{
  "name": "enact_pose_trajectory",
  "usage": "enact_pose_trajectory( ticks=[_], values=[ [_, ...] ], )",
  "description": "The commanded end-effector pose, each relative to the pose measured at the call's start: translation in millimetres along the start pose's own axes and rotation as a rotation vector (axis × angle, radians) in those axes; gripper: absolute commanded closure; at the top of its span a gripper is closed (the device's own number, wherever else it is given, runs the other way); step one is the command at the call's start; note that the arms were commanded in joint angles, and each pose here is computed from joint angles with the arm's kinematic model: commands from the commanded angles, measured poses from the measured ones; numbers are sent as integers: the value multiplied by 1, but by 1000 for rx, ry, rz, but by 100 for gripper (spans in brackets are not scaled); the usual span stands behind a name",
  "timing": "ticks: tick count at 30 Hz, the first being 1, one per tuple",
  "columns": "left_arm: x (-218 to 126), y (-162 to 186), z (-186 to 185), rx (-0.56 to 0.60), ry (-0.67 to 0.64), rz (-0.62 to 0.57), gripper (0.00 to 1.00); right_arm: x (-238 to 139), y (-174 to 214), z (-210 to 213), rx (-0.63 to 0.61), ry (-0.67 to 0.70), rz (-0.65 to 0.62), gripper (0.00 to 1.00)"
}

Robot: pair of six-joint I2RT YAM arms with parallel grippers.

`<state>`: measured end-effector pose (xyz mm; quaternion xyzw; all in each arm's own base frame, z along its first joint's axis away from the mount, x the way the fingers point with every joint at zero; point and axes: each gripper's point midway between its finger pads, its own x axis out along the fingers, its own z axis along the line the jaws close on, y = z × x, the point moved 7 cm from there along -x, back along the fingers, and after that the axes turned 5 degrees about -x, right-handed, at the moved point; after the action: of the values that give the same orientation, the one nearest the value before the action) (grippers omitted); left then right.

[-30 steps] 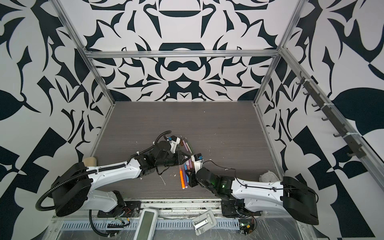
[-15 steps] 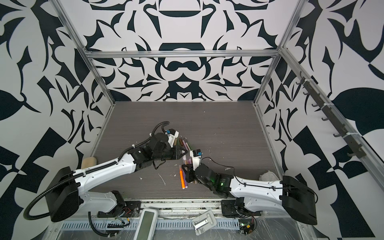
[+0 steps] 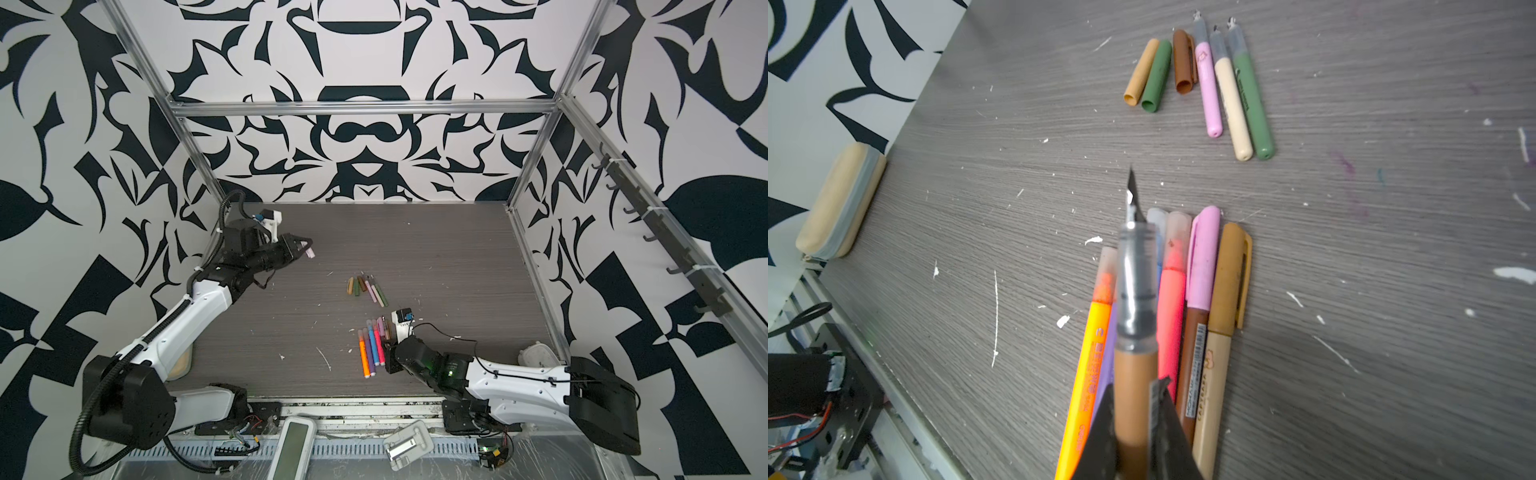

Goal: Open the pen caps
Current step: 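Pull the light-pink cap off the marker with the left gripper, then carry the light-pink cap with the left gripper to the other caps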

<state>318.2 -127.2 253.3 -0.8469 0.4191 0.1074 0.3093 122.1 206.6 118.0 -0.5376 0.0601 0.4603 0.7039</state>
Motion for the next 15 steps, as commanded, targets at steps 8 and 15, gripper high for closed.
enact_pose_trajectory(
  ticks=[8, 15],
  values=[
    [20, 28, 35, -40, -14, 132, 100, 0, -8, 1, 29, 14, -42, 100],
    [47, 35, 58, -95, -53, 214, 100, -1, -8, -1, 37, 17, -50, 100]
  ],
)
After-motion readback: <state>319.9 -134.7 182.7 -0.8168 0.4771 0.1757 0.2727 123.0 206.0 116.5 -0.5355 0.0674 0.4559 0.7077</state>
